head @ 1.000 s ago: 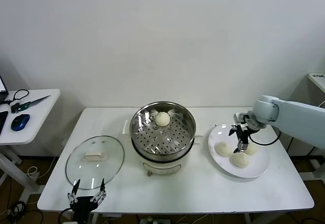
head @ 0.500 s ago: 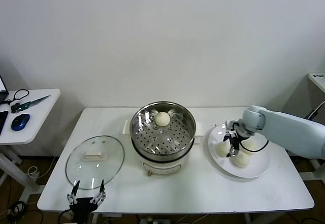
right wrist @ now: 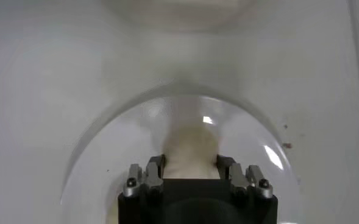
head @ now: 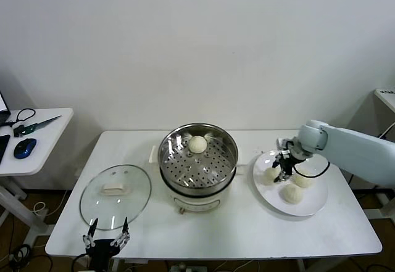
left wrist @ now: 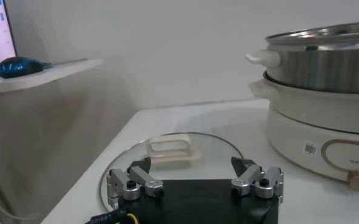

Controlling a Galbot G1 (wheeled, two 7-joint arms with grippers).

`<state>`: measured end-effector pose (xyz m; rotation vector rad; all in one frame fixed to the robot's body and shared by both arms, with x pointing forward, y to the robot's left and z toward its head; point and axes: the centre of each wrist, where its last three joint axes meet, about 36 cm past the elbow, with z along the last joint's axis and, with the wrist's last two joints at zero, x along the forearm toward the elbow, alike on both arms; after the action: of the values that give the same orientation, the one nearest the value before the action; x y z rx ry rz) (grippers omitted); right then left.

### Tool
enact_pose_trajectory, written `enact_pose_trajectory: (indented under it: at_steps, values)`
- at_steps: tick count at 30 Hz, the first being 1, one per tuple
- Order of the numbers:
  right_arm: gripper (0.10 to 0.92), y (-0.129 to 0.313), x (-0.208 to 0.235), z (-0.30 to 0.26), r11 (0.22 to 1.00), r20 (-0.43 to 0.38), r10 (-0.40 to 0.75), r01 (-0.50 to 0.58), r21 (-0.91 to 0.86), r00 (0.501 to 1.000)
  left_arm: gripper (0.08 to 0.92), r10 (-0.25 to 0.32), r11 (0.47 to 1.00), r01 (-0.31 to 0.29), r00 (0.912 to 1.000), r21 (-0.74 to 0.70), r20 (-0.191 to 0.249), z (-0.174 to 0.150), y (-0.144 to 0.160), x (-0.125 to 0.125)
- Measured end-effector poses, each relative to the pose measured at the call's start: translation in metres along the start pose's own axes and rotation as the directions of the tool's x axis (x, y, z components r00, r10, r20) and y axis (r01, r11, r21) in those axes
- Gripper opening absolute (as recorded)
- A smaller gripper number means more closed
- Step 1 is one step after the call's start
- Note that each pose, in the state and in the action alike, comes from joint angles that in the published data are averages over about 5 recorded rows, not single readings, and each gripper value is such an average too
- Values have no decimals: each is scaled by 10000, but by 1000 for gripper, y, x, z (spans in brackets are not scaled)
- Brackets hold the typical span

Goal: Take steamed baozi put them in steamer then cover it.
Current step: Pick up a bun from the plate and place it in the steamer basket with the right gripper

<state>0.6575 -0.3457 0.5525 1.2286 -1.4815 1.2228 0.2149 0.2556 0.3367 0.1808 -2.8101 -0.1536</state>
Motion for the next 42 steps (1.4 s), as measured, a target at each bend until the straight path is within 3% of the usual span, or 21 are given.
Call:
enact_pose_trajectory:
  at_steps: [9,15,27,42]
  values:
    - [583,-24,140,-94,9917,1062,706,-812,997,9918,823,88,10000,-88,9999,-9,76,-2,-1,-1]
    - [585,-9,171,-179,9825,1702,718,-991,1577,9828,823,120,9999,-120,9999,29,121,-3,-2,1]
    - [585,21,106,-298,9745,1368,568,-847,2077,9890,823,45,10000,-46,9999,75,158,-3,-2,0]
    - [585,23,9,-352,9734,832,606,-773,2157,9947,823,-21,10000,21,9999,-12,107,0,2,-2]
